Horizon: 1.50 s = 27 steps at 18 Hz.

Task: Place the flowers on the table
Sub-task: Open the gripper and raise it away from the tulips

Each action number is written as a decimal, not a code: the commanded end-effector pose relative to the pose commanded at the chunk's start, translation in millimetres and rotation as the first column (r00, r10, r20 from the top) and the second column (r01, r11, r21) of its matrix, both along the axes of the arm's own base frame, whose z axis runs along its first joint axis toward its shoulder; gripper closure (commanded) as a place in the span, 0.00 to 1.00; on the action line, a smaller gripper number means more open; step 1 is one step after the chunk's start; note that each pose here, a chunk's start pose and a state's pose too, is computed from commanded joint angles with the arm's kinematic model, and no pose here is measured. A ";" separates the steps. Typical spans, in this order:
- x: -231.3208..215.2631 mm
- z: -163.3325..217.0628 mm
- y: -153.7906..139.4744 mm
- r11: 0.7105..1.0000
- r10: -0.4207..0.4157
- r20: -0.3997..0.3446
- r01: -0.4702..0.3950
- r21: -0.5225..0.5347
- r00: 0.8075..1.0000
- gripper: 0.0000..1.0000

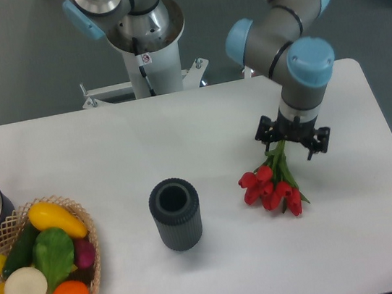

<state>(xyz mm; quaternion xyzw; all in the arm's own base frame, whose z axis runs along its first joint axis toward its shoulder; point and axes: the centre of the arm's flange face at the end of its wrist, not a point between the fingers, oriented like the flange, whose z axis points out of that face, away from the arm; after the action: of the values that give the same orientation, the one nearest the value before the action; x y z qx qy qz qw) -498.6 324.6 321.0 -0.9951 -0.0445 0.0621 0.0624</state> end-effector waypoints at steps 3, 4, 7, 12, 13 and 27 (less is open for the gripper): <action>-4.4 37.2 -13.7 0.994 0.092 -0.039 -0.090 0.065 0.995 0.00; -6.5 48.4 -14.3 0.988 0.132 -0.049 -0.127 0.086 0.990 0.00; -17.5 71.5 -17.4 0.977 0.186 -0.086 -0.176 0.117 0.979 0.00; -22.3 106.6 -32.4 0.971 0.209 -0.154 -0.186 0.151 0.966 0.00; -20.9 114.6 -37.3 0.969 0.216 -0.166 -0.190 0.158 0.962 0.00; -12.9 139.4 -114.1 0.998 -0.026 -0.246 0.038 0.046 0.969 0.00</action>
<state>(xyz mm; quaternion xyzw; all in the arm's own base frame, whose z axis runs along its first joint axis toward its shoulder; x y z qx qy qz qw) -511.5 210.5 460.5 -0.9785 -0.0219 0.1822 0.0937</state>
